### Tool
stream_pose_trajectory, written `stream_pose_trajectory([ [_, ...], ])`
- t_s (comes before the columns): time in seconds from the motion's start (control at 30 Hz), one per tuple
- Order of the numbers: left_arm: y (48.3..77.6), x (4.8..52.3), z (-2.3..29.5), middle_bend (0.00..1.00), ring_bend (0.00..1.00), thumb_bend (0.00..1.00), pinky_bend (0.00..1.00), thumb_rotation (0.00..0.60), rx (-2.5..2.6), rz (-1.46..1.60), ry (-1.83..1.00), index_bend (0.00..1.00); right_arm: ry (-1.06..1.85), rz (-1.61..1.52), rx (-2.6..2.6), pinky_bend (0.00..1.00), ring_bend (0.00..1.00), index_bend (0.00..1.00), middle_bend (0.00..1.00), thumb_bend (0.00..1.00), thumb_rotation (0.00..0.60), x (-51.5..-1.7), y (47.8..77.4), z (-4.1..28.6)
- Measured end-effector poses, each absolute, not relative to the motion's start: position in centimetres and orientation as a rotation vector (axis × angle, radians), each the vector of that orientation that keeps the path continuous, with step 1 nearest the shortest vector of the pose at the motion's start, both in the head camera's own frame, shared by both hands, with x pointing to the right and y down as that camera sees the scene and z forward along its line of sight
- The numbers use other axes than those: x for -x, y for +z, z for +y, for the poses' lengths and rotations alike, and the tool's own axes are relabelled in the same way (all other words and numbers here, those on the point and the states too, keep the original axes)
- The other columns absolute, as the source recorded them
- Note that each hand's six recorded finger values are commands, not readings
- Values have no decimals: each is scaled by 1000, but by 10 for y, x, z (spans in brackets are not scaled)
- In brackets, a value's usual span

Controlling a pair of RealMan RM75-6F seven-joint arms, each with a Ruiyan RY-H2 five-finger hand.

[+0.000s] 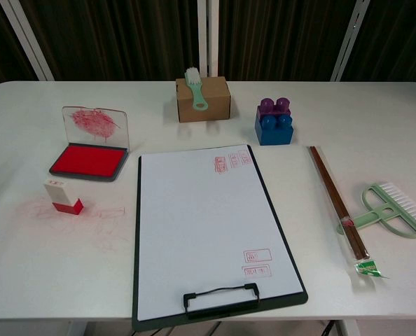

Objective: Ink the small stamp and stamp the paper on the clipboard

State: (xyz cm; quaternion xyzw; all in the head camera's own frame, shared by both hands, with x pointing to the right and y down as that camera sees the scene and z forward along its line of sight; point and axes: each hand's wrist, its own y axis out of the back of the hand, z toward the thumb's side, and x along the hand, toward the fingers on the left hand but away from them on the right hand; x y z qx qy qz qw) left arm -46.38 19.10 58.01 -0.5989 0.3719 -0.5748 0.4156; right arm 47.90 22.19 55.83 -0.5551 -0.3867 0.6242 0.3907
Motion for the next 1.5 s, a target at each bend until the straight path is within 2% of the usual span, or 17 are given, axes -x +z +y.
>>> stream_pose_trajectory([
  [0.4,574,460,198,132,114,121,199,11,1524,896,-1433,143,1570,-973,1444,0,0,0,0,176,600,-471,564,221],
  [0.43,574,458,199,130,115,123,202,55,1532,889,-1429,142,1570,-971,1443,0,0,0,0,176,600,-471,564,221],
  [0.5,576,453,202,125,122,123,231,183,1555,863,-1421,142,1569,-971,1439,0,0,0,0,176,600,-471,562,220],
  [0.57,578,447,205,124,199,124,365,422,1577,836,-1411,143,1571,-971,1432,0,0,0,0,176,600,-472,560,219],
  [0.63,580,438,206,132,320,124,528,567,1590,800,-1391,144,1574,-967,1427,0,0,0,0,176,600,-473,560,218],
  [0.67,582,434,206,135,358,124,574,594,1595,781,-1379,144,1575,-964,1427,0,0,0,0,176,600,-473,560,218],
  [0.73,587,422,206,146,448,124,657,600,1605,728,-1344,146,1578,-958,1429,0,0,0,0,176,600,-472,561,217],
  [0.87,598,399,202,204,716,126,828,600,1591,623,-1282,186,1571,-944,1437,0,0,0,0,176,600,-468,560,216],
  [0.93,609,386,200,207,774,126,859,600,1582,549,-1247,194,1571,-944,1437,0,0,0,0,176,600,-468,560,215],
  [1.2,650,346,195,207,849,124,908,600,1588,326,-1195,188,1596,-941,1442,0,0,0,0,182,600,-470,564,218],
  [1.5,671,313,193,269,889,123,942,600,1667,288,-1173,245,1612,-936,1441,0,0,0,0,186,600,-473,567,218],
])
